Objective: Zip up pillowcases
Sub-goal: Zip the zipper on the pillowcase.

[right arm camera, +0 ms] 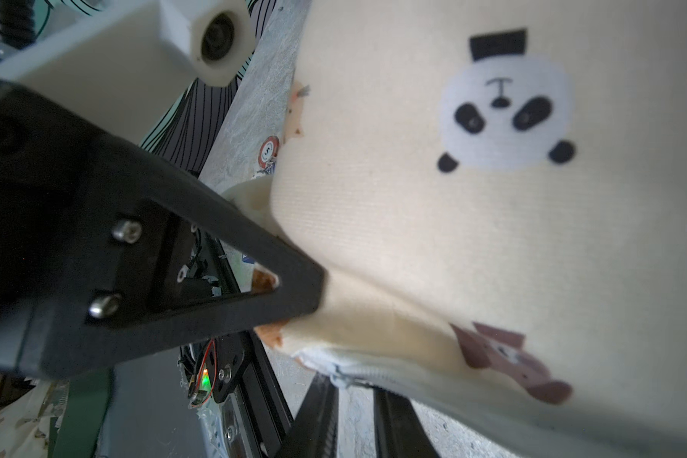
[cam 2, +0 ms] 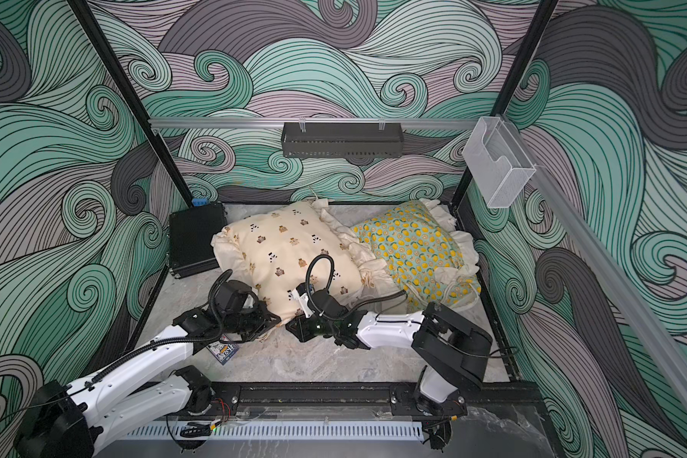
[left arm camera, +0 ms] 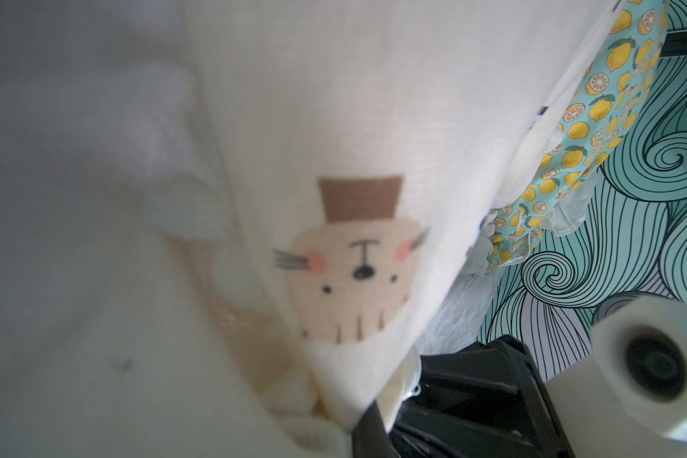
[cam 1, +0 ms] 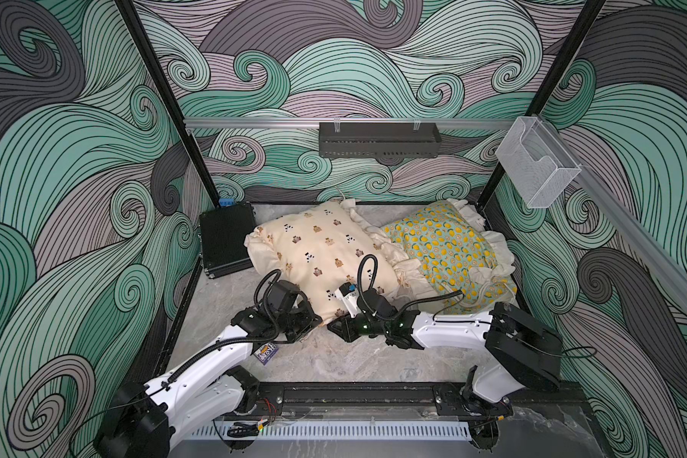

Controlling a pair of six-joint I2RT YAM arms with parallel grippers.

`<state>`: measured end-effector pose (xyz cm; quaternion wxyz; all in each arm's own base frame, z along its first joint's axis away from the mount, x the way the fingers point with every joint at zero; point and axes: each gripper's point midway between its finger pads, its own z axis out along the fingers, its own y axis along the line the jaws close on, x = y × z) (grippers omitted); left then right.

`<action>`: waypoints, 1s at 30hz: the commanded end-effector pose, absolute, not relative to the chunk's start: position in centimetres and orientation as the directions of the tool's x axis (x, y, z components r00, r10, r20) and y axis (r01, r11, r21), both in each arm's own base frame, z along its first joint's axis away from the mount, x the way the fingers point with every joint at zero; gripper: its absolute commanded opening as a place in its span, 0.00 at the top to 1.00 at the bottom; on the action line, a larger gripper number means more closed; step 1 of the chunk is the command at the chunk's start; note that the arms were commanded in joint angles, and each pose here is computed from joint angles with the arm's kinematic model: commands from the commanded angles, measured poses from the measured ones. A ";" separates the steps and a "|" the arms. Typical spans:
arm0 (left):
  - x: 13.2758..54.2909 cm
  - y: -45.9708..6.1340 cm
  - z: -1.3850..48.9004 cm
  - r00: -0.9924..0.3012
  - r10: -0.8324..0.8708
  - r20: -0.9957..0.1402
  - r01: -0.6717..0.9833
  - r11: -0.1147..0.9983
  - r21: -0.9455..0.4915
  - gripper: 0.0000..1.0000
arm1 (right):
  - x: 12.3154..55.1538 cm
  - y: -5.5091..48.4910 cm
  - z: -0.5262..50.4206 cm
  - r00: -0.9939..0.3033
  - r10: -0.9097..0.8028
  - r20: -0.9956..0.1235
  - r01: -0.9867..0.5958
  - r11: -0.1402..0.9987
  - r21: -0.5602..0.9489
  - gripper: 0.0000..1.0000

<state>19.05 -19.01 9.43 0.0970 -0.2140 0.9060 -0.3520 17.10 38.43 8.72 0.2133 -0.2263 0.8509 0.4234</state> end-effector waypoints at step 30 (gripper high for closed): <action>19.3 -18.1 10.6 -0.888 -0.450 -0.096 -0.285 0.702 -0.652 1.00 | 17.8 36.5 9.2 -0.805 -0.182 -0.564 -0.540 0.617 0.573 1.00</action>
